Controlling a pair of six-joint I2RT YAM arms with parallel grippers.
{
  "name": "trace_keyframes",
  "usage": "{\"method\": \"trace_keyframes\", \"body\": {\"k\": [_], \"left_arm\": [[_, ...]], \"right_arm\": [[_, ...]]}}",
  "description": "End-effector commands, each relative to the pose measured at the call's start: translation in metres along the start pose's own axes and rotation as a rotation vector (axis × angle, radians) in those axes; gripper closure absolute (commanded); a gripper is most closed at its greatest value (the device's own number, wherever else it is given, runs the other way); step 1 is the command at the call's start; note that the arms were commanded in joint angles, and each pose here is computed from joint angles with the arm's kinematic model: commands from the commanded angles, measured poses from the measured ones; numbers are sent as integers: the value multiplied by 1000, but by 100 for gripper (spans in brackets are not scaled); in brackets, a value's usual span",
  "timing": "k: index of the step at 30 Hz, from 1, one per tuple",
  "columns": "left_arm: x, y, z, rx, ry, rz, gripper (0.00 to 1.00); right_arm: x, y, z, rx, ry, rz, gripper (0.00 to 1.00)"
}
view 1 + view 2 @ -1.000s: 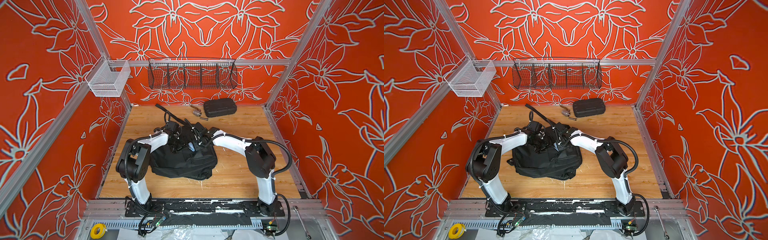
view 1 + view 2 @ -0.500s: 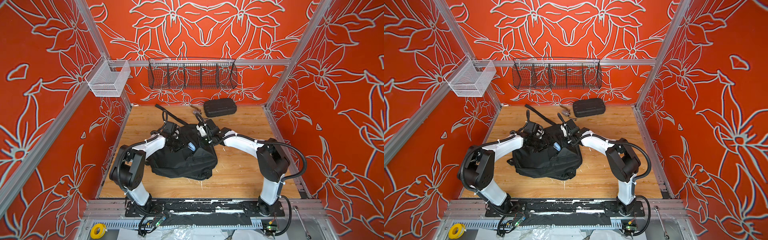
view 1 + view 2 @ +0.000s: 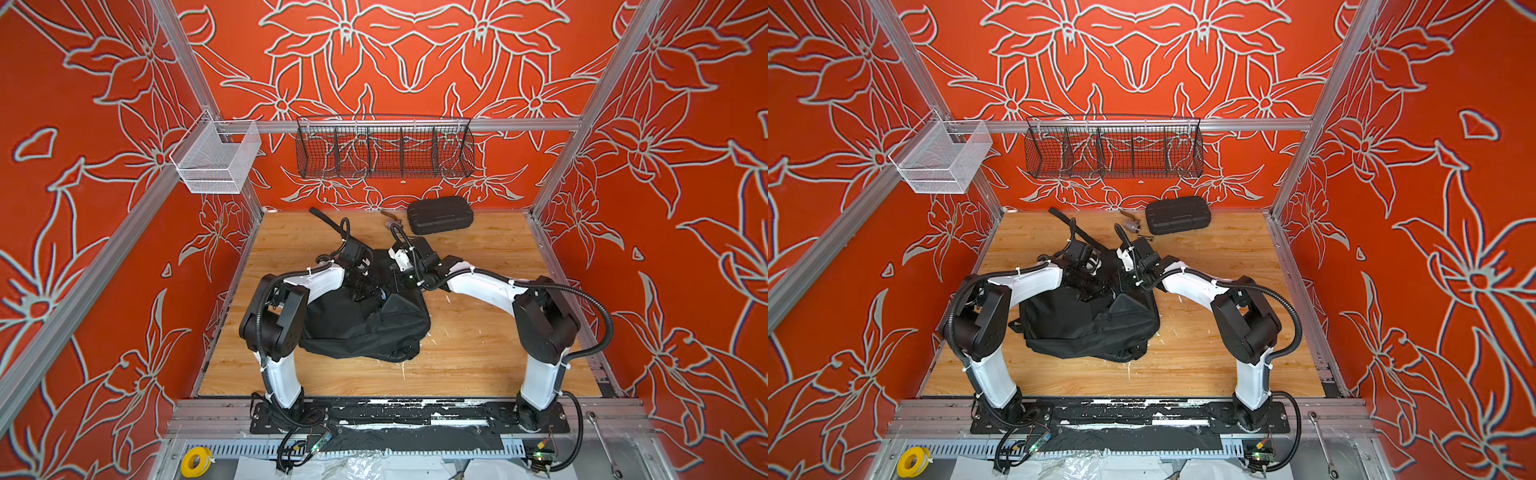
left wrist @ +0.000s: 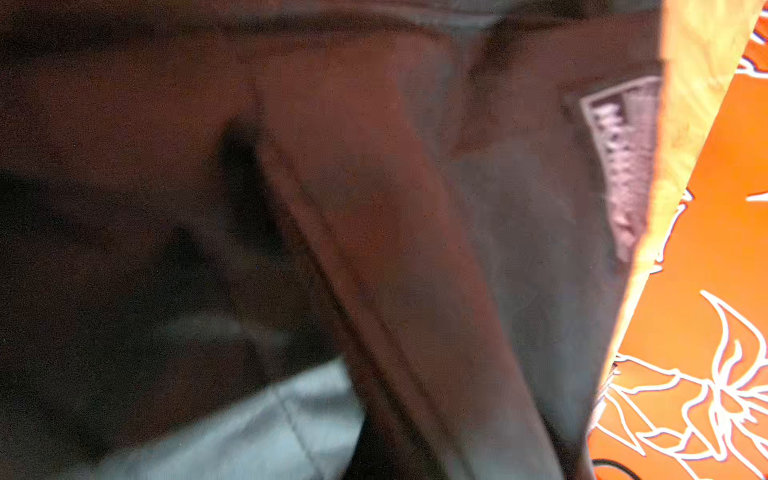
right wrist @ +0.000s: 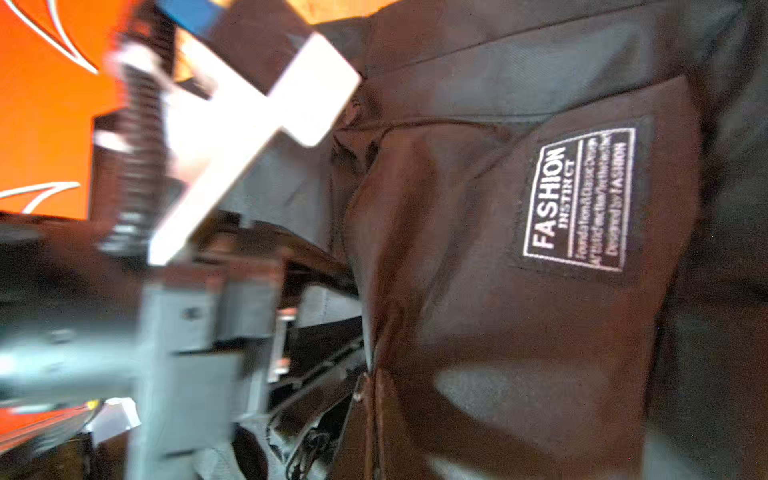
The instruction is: Pack the student bag
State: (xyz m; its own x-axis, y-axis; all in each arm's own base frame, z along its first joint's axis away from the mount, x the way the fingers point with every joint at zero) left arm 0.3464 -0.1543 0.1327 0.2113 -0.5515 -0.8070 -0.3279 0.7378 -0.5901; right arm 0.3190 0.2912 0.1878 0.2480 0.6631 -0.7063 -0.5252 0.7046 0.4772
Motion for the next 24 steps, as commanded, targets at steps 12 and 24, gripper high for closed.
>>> {"method": "trace_keyframes", "body": {"k": [12, 24], "left_arm": [[-48, -26, 0, 153, -156, -20, 49], [-94, 10, -51, 71, -251, 44, 31]], "right_arm": [[14, -8, -5, 30, 37, -4, 100], [23, -6, -12, 3, 129, -90, 86]]}}
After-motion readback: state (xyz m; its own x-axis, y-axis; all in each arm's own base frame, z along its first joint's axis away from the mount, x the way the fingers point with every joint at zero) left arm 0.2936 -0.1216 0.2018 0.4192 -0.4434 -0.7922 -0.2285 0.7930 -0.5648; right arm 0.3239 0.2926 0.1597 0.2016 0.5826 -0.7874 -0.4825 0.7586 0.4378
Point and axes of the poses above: each gripper's point midway between its finger pads, its own x axis out along the fingers, its own y axis along the line the jaws close on, z = x × y, the point moved 10 cm from there along -x, back along the fingers, and after that the axes turned 10 degrees about -x, right-handed, at the moved point
